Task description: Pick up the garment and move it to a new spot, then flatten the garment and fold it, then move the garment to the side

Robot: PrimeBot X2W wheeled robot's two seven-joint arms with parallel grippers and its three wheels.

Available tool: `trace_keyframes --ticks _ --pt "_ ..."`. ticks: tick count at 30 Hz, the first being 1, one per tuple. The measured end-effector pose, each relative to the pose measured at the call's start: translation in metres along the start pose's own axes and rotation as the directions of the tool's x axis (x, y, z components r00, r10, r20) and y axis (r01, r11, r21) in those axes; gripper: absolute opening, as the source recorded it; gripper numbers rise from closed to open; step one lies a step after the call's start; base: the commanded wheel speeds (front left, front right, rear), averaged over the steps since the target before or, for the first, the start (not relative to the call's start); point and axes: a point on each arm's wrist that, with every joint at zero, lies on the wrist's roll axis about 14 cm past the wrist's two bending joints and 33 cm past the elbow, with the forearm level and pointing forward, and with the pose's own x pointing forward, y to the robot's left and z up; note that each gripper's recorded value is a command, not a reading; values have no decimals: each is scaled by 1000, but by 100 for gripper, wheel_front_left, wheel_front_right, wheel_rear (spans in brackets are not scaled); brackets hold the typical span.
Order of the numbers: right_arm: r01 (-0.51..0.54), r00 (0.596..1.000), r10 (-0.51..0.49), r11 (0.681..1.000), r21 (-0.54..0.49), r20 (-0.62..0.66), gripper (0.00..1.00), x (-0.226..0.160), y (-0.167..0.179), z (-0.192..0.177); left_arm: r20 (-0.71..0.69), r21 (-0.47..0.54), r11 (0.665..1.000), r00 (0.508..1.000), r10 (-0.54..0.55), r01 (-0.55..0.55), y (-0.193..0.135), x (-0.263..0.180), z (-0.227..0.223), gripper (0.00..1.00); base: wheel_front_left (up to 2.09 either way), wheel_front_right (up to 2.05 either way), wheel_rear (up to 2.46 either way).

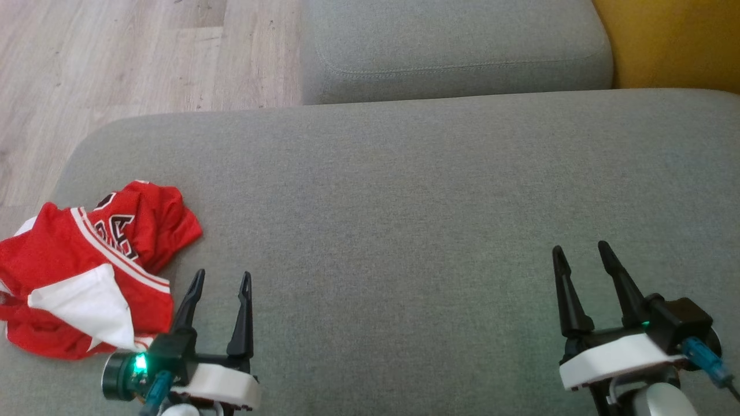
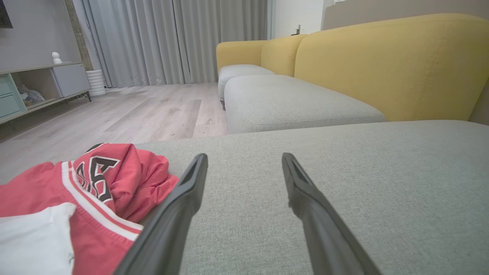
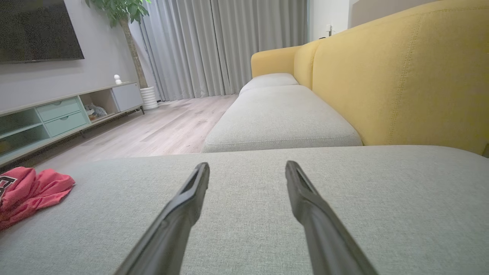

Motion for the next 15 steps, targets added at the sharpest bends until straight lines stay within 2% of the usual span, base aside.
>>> trace_keyframes --ticks 15 --pt "24 1000 -24 999 29 -3 100 0 -5 -2 -23 -46 999 999 26 -27 6 -1 -8 100 0 0 0"
